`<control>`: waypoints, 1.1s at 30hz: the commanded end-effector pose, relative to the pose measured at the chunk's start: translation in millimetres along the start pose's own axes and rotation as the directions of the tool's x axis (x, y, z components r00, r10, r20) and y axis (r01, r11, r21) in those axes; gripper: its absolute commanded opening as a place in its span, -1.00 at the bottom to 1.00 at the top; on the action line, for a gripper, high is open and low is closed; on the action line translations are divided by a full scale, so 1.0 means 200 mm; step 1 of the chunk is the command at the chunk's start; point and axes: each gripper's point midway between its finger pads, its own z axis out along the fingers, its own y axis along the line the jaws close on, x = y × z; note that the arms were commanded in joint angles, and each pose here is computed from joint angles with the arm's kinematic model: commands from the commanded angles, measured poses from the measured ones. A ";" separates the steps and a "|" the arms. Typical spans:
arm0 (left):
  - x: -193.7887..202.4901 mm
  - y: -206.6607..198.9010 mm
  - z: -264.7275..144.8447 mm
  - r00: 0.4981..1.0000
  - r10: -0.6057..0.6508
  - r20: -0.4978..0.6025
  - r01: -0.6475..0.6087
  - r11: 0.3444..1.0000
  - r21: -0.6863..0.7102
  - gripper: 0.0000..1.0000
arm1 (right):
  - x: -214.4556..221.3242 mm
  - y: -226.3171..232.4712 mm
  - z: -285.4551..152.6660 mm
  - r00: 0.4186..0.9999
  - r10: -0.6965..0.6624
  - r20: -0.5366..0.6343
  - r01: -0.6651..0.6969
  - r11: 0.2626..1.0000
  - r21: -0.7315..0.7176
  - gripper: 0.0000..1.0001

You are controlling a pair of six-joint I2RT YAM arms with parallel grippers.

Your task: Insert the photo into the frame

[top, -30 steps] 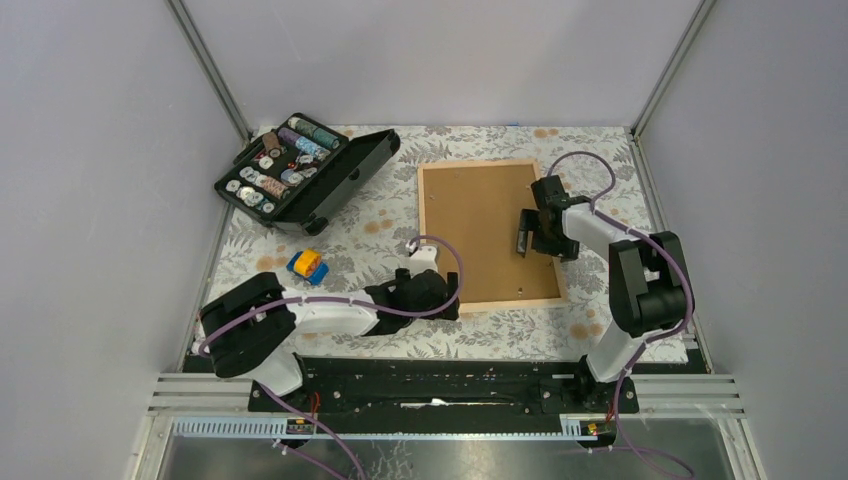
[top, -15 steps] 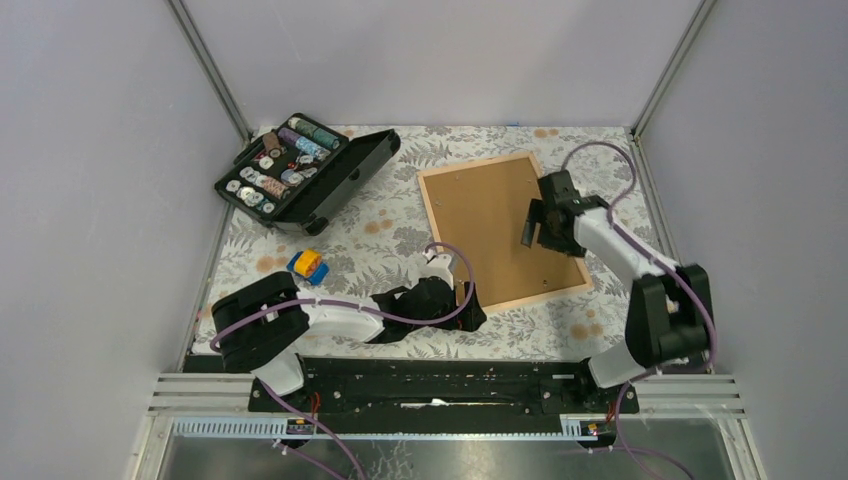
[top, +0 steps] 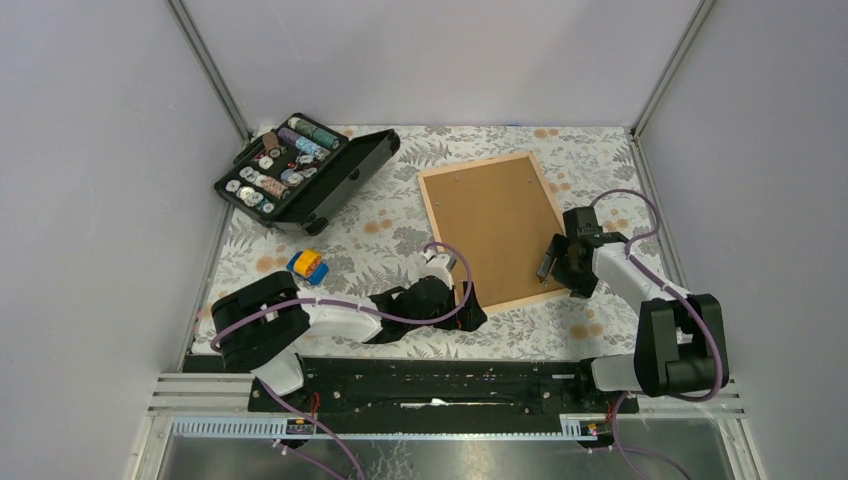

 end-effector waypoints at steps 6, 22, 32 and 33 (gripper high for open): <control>0.06 0.03 0.00 0.999 -0.017 -0.033 0.017 1.000 0.009 0.96 | -0.07 0.00 0.06 0.996 0.070 0.056 -0.072 0.997 0.037 0.52; 0.06 0.03 -0.01 0.999 -0.019 -0.028 0.019 1.000 0.016 0.96 | 0.03 -0.03 0.13 0.990 0.137 0.016 -0.137 0.989 0.052 0.04; 0.06 0.03 -0.01 1.000 -0.022 -0.022 0.022 1.000 0.016 0.96 | 0.20 0.05 0.09 0.954 0.285 -0.091 -0.290 0.955 -0.054 -1.00; 0.05 0.03 -0.02 1.000 -0.022 -0.021 0.023 1.000 0.017 0.96 | 0.21 0.07 0.08 0.946 0.307 -0.100 -0.315 0.946 -0.076 -1.00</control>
